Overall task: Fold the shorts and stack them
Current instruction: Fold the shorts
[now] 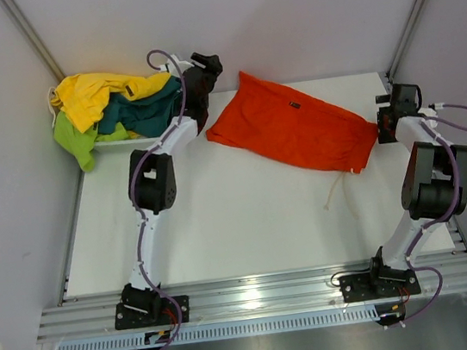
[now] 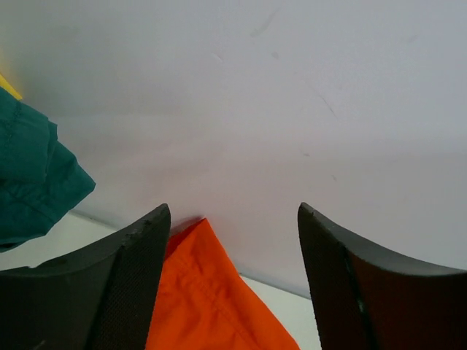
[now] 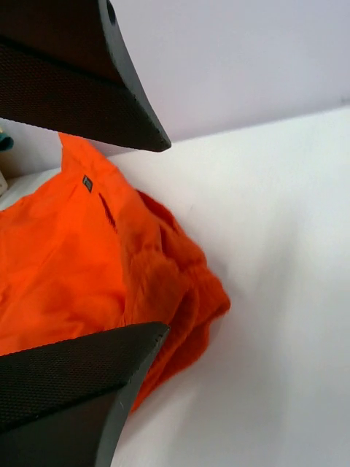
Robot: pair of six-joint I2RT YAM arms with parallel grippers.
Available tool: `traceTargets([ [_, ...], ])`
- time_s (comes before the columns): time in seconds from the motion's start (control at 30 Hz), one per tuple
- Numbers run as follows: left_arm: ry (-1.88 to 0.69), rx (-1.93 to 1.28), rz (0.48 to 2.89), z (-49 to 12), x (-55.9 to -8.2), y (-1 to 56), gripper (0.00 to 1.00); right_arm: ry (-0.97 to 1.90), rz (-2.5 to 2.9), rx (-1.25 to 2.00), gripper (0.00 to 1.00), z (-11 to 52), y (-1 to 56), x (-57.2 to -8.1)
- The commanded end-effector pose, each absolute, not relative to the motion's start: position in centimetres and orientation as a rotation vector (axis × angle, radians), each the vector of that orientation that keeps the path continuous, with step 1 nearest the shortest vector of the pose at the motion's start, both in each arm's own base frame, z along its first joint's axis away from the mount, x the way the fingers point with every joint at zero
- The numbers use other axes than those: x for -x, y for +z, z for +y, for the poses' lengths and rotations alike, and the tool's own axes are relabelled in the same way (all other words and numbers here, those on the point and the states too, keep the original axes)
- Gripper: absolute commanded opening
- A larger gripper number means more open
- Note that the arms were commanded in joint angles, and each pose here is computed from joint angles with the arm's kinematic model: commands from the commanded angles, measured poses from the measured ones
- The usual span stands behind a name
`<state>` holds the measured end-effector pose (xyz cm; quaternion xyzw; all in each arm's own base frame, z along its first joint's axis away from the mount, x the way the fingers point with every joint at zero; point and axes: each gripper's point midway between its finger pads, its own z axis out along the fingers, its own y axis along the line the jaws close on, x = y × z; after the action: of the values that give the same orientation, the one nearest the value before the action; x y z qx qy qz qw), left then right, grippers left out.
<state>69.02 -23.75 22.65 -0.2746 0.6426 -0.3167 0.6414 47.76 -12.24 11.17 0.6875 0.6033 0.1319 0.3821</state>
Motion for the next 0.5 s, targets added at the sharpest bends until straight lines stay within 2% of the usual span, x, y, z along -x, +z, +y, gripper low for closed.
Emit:
traceTargets([
  [0.0,-0.743,0.590,1.353,-23.2,-68.8,28.4,0.75,0.285,1.471,-1.697,0.99,-14.3,13.5,-48.8],
  [0.1,-0.745,0.564,1.333,-23.0,-68.1,30.9,0.76,0.279,1.452,-1.698,1.00,-15.2,14.2,-49.1],
  [0.2,-0.727,0.542,1.376,-22.9,-67.2,30.9,0.78,0.263,1.479,-1.666,0.99,-15.6,15.0,-49.0],
  [0.4,-0.698,0.453,1.567,-23.8,-63.3,30.9,0.84,0.077,1.811,-1.396,0.99,-14.1,15.2,-47.7],
  [0.43,-0.682,0.448,1.625,-23.9,-62.5,29.4,0.84,0.147,1.861,-1.332,0.99,-12.8,14.8,-47.9],
  [0.47,-0.683,0.424,1.628,-24.0,-61.4,30.8,0.84,0.178,1.889,-1.229,0.98,-12.6,15.3,-47.6],
])
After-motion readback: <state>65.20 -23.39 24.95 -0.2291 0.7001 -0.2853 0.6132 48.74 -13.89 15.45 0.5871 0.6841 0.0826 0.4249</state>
